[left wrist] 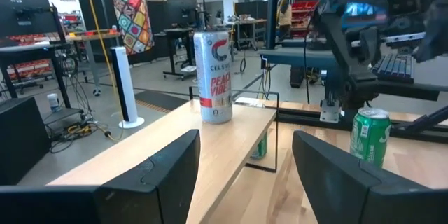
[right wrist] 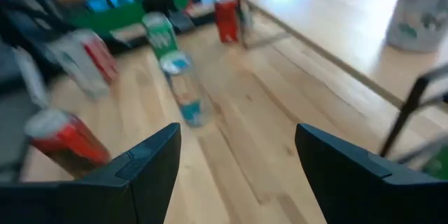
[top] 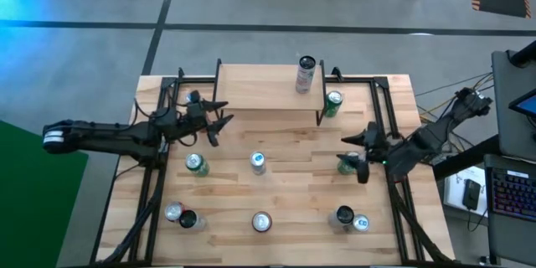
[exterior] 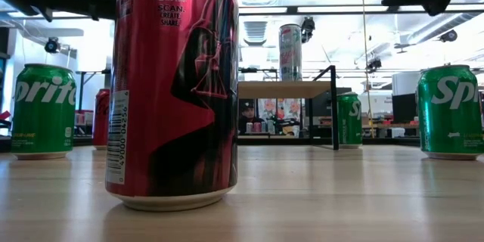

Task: Place canned beverage on shelf
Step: Put the right white pink soda can on the shelf aligned with the other white pink soda can

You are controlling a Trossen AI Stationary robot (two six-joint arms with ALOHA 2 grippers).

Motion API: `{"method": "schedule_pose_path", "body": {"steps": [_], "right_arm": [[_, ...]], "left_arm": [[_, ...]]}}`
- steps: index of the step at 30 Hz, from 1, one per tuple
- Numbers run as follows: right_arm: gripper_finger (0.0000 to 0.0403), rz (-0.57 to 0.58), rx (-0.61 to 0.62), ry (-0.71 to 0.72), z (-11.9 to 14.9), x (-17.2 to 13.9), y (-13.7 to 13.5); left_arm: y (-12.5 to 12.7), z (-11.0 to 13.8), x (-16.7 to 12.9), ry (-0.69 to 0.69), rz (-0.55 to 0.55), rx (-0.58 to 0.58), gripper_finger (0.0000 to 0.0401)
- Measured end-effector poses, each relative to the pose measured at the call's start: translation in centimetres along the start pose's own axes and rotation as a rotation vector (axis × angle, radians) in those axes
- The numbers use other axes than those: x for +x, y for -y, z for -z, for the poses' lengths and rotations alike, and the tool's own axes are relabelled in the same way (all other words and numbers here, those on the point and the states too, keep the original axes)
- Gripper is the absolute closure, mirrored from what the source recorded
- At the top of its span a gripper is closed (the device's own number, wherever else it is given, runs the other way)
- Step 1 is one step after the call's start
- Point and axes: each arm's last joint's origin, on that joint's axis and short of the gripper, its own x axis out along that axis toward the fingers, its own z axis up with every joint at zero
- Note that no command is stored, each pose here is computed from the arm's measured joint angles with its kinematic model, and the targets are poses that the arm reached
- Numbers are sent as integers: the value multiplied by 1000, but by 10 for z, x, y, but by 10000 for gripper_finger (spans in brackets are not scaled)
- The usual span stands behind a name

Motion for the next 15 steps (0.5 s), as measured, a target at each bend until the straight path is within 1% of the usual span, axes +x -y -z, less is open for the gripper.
{"method": "schedule_pose_path", "body": {"steps": [3, 6, 10, 12, 15], "right_arm": [[133, 53, -2, -65, -3, -2, 0], [133, 85, 30, -72, -13, -8, 1], [131, 148, 10, -131, -17, -14, 5], [123, 179, -8, -168, -16, -14, 7], [103, 184, -32, -246, -11, -12, 5]], "left_arm": [[0, 1, 1, 1, 0, -8, 186], [0, 0, 2, 12, -1, -17, 186], [0, -1, 1, 20, -1, -27, 186], [0, -2, 1, 23, -2, -28, 186], [0, -2, 1, 23, -2, -28, 186]]}}
